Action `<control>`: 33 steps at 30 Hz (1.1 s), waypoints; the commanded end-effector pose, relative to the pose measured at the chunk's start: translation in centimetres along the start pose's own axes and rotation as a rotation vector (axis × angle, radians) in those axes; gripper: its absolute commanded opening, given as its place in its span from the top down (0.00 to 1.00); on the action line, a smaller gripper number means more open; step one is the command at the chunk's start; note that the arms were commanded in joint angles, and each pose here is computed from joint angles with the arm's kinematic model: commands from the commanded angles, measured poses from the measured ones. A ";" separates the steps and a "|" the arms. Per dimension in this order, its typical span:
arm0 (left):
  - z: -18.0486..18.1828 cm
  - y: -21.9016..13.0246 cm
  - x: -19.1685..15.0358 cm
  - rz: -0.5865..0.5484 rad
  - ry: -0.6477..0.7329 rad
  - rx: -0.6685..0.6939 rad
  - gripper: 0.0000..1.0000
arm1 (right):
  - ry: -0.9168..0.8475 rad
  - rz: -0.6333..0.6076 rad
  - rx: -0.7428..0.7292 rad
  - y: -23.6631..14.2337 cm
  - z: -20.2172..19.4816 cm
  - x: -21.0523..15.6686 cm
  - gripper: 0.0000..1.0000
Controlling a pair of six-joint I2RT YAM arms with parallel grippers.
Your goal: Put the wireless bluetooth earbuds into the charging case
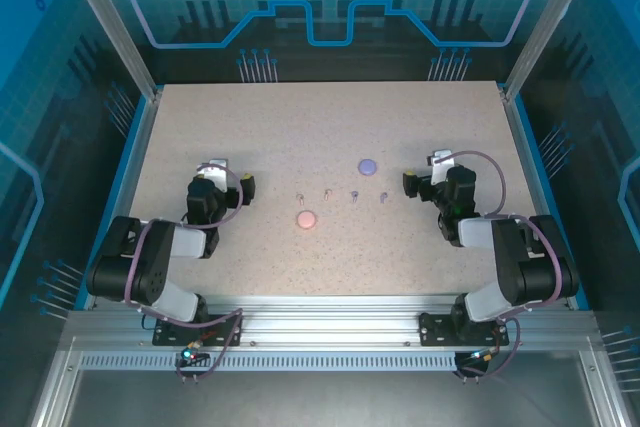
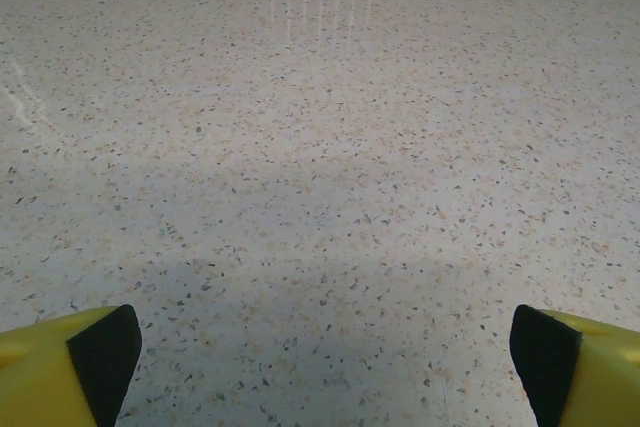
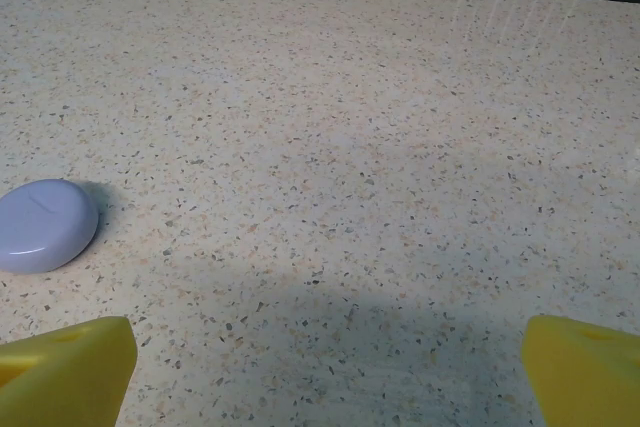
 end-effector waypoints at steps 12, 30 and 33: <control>-0.1 0.2 1.3 -0.043 0.011 0.005 0.01 | -0.005 -0.014 0.002 0.2 -0.5 0.6 0.00; -0.5 -1.6 6.4 -0.040 -0.025 0.061 0.01 | 0.259 0.184 -0.274 -3.4 -6.4 4.8 0.00; -1.0 -2.6 8.2 -0.051 -0.061 0.054 0.01 | 0.463 0.313 -0.346 -4.7 -7.4 4.4 0.00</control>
Point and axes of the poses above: each hand's point on the last joint's axis, 136 mm out from that joint toward the fingers, its own y axis out along the fingers, its own z axis along the line the jaws close on, x = y × z, the point moved 2 cm from there along -y, back along the fingers, and after that the axes turned 11 degrees about -y, right-handed, at the moved point
